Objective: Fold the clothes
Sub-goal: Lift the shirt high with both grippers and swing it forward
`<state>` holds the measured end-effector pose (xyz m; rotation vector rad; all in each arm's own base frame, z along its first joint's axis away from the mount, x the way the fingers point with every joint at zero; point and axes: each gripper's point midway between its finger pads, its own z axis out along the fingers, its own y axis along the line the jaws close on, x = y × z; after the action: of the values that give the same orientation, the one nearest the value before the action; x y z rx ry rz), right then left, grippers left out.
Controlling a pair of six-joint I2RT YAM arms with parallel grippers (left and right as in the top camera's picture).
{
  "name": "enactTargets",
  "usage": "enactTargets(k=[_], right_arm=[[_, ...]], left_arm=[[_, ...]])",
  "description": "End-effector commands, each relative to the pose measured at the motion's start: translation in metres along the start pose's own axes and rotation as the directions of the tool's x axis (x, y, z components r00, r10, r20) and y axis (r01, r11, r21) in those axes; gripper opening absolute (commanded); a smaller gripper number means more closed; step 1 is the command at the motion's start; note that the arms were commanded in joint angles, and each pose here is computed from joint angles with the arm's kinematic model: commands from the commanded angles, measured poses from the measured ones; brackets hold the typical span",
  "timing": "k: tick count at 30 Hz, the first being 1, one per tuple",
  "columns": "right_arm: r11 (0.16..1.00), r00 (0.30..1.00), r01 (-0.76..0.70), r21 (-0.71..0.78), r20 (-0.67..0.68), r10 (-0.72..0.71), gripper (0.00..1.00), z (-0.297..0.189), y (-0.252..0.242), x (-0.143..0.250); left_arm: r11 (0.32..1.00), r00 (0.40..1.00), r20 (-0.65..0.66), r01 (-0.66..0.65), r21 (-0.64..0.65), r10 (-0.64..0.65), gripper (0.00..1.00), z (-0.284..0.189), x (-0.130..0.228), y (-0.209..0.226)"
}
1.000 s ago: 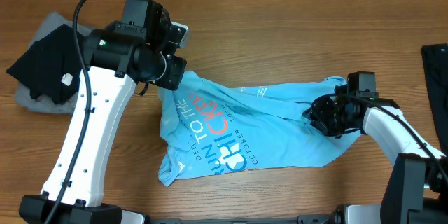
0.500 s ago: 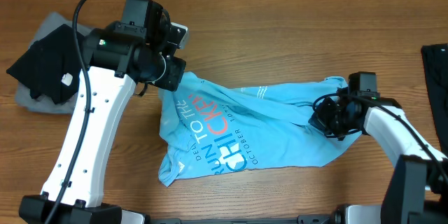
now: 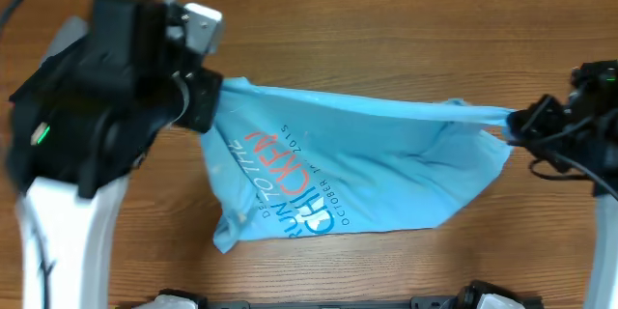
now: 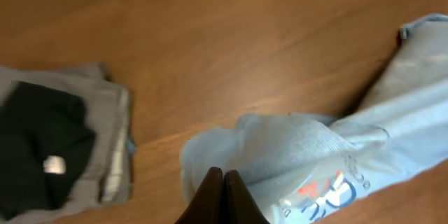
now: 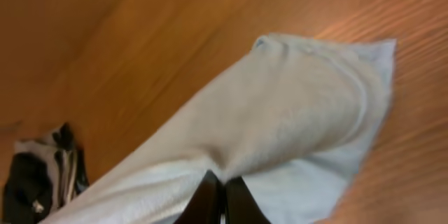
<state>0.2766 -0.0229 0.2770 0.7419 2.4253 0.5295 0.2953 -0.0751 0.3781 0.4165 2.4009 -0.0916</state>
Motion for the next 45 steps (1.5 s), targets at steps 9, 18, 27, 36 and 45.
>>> enactTargets(k=[9, 18, 27, 36, 45], right_arm=[[0.980, 0.931, 0.191, -0.062, 0.329, -0.161, 0.04, -0.160, 0.065, 0.000], [0.979, 0.914, 0.181, -0.090, 0.384, -0.134, 0.04, -0.181, 0.080, -0.012], [0.951, 0.938, 0.209, -0.227, 0.323, -0.128, 0.04, -0.102, 0.110, -0.110], [0.834, 0.822, 0.392, -0.388, 0.555, -0.128, 0.04, -0.146, 0.153, -0.183], [0.908, 0.875, 0.301, -0.291, 0.464, -0.142, 0.04, -0.118, 0.103, -0.182]], left_arm=[[0.960, 0.880, 0.472, 0.179, -0.217, -0.057, 0.04, -0.174, 0.017, 0.034], [0.957, 0.855, 0.517, 0.184, -0.223, -0.044, 0.04, -0.180, 0.007, 0.036], [0.967, 0.909, 0.405, 0.006, -0.255, 0.101, 0.04, -0.033, -0.113, 0.044], [0.932, 0.674, 0.692, 0.013, -0.362, 0.259, 0.04, -0.142, -0.198, 0.048], [0.949, 0.863, 0.464, -0.050, -0.311, 0.198, 0.04, -0.091, -0.143, 0.046]])
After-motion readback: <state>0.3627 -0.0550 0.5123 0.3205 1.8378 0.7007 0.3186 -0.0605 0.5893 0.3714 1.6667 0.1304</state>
